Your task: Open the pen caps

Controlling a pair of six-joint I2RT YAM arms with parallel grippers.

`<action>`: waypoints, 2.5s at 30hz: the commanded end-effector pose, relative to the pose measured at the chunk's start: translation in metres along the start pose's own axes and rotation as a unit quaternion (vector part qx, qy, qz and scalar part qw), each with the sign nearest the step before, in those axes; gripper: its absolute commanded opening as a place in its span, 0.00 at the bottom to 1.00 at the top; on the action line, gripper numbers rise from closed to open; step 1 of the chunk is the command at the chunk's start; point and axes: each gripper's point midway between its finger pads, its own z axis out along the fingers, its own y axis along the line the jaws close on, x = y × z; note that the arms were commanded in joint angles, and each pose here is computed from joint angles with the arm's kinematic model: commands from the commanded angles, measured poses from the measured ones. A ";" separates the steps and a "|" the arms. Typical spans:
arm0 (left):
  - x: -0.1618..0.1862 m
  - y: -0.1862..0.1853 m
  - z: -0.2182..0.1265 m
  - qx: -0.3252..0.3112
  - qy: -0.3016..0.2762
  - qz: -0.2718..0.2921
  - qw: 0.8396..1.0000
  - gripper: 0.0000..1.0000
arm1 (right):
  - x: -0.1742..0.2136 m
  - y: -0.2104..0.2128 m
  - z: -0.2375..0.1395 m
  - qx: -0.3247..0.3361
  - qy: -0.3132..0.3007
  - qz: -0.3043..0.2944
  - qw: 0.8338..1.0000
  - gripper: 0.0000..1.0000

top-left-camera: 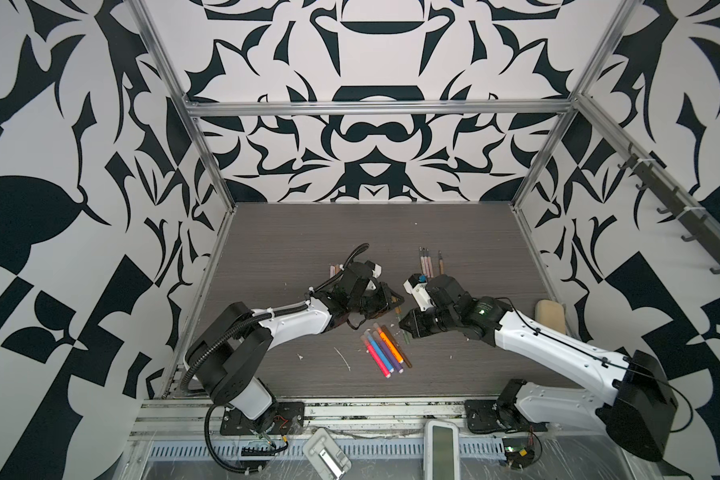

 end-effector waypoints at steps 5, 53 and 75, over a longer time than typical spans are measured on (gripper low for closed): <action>-0.012 -0.023 -0.002 0.011 -0.004 0.020 1.000 0.00 | -0.002 0.008 -0.004 -0.012 -0.016 -0.011 1.000 0.12; -0.190 0.209 -0.126 -0.427 -0.053 0.043 0.902 0.18 | 0.047 0.019 -0.005 0.020 -0.034 -0.050 0.998 0.00; -0.192 0.212 -0.099 -0.344 -0.033 0.012 0.938 0.24 | 0.049 0.020 0.000 0.010 -0.029 -0.041 0.999 0.00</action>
